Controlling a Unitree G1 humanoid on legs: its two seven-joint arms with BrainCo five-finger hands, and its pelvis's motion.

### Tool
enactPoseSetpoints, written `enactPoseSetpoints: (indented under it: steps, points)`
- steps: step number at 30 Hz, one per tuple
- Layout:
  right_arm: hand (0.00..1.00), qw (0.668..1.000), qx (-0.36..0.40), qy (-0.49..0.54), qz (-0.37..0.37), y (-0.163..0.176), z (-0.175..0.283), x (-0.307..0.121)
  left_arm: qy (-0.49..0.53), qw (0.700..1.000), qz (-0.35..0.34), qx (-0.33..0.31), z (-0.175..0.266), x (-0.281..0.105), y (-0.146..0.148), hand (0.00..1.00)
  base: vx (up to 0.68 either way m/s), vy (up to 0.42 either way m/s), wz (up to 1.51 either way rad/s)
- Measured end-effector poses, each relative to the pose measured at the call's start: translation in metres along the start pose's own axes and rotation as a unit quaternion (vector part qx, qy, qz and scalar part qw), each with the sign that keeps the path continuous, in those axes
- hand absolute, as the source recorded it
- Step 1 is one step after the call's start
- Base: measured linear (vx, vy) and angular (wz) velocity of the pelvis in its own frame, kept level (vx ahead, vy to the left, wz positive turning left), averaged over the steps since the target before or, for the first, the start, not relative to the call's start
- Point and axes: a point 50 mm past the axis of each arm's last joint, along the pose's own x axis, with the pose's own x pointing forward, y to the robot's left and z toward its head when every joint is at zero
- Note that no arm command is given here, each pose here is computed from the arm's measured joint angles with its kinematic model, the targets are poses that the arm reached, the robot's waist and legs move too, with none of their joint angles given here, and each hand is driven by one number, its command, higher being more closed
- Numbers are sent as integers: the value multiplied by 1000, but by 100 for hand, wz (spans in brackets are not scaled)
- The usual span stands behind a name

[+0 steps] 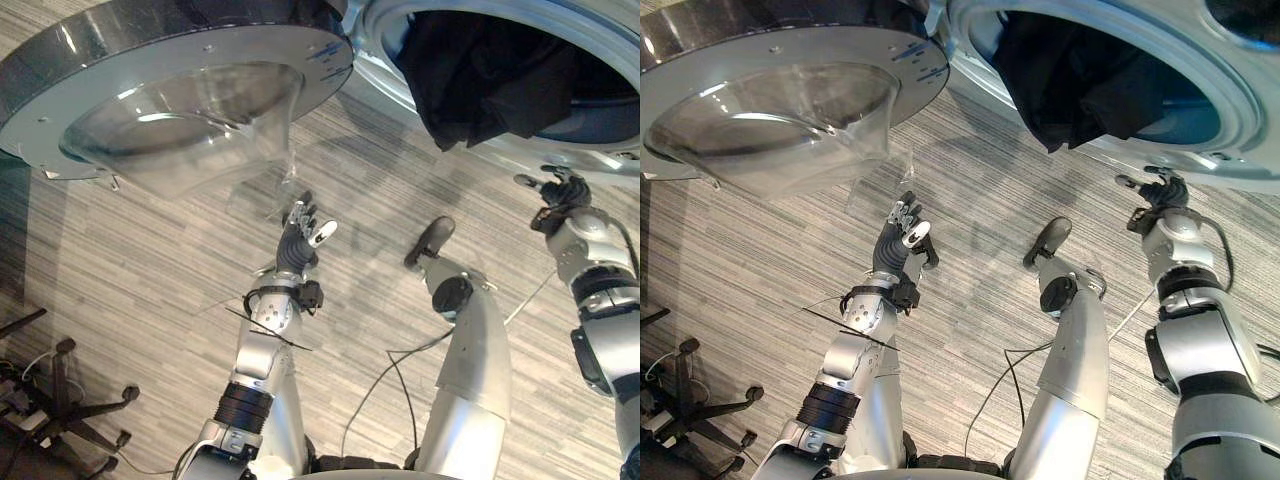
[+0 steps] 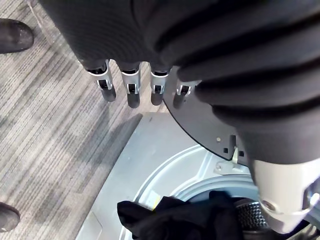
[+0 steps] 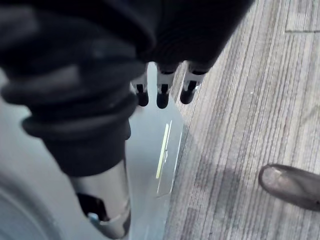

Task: Pick up the laundry basket with both hands and put the clothes into the washing machine.

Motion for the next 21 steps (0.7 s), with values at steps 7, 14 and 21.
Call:
enactPoseSetpoints:
  steps: [7,14,21]
  points:
    - [0,999,40,1,29,25,13,2,1,1000,-5,-18,-1,0,-4,0,-105,-73,16]
    - [0,998,35,-10,50,42,31,3,3,1000,-6,-28,-2,0,-7,0,-78,-66,1]
    - [0,993,-107,19,52,42,50,6,15,998,-44,-49,-9,-4,-31,0,-57,-131,21]
